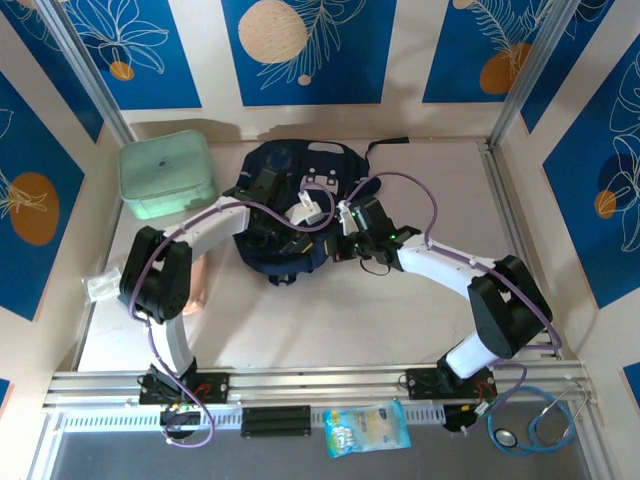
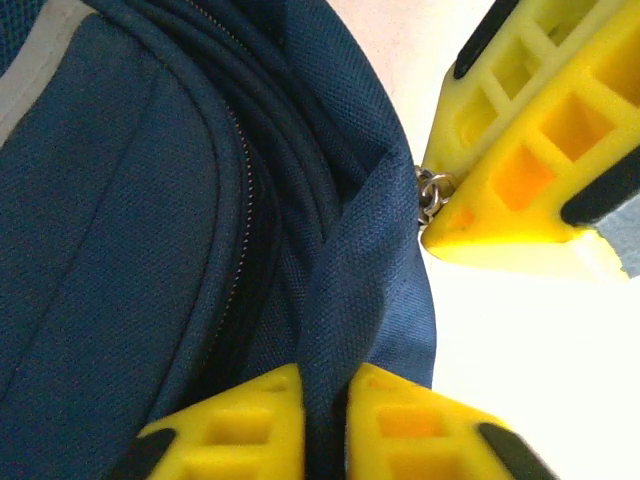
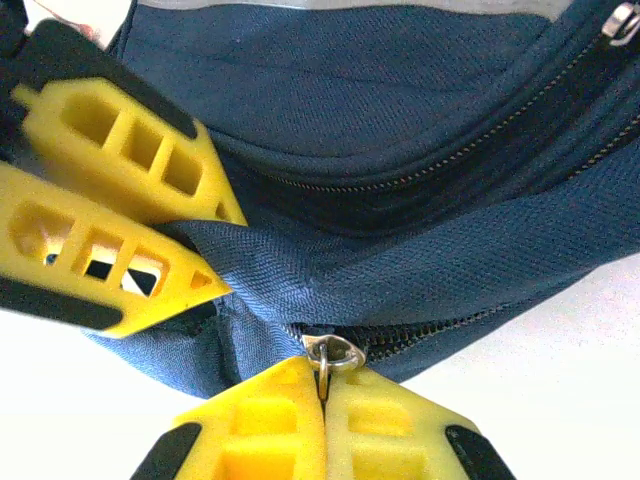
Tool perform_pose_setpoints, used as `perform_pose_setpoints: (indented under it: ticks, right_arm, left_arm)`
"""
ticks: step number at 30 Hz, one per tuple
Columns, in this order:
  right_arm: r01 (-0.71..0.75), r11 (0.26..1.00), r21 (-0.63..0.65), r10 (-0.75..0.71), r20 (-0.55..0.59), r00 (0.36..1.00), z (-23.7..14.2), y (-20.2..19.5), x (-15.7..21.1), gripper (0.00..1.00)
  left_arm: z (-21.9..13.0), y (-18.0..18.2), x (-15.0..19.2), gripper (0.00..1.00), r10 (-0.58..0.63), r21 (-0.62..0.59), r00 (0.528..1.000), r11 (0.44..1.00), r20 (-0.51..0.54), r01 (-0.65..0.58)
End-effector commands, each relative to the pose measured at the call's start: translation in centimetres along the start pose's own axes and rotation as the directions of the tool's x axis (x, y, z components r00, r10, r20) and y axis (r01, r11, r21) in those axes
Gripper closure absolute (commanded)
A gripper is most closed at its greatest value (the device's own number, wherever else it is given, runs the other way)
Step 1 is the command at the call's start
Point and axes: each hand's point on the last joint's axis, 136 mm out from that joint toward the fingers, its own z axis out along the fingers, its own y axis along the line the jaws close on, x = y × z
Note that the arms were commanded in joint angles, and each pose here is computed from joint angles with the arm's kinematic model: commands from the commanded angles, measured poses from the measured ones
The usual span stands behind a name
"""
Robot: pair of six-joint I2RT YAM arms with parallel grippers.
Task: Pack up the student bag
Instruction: Zip the student bag at the top-center of the table.
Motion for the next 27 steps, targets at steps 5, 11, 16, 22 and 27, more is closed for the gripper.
perform_pose_setpoints:
  ticks: [5,11,16,22,27]
  right_arm:
    - [-0.041,0.997,0.062,0.035,0.095,0.995,-0.1,-2.6,-1.4,1.0]
    - [-0.077,0.989,0.124,0.063,0.109,0.992,-0.8,-5.5,-3.5,1.0]
    - [-0.097,0.986,0.134,0.086,0.089,0.992,-0.5,-8.2,-4.8,1.0]
    - [-0.158,0.964,0.214,0.143,0.085,0.986,0.2,-11.5,-6.3,1.0]
    - [-0.305,0.894,0.328,0.294,0.082,0.952,0.2,-14.2,-6.2,0.98]
  left_arm:
    - [-1.4,-2.1,0.3,1.0,0.042,0.024,0.999,0.999,-0.017,-0.041]
    - [-3.7,-3.3,0.8,1.0,0.041,0.0,0.997,0.999,-0.059,-0.041]
    - [-5.0,-4.2,1.2,1.0,0.058,-0.012,0.995,0.998,-0.077,-0.059]
    - [-5.4,-5.6,1.3,1.0,0.086,0.008,0.994,0.996,-0.068,-0.086]
    - [-5.0,-6.3,1.6,1.0,0.09,0.028,0.994,0.996,-0.06,-0.088]
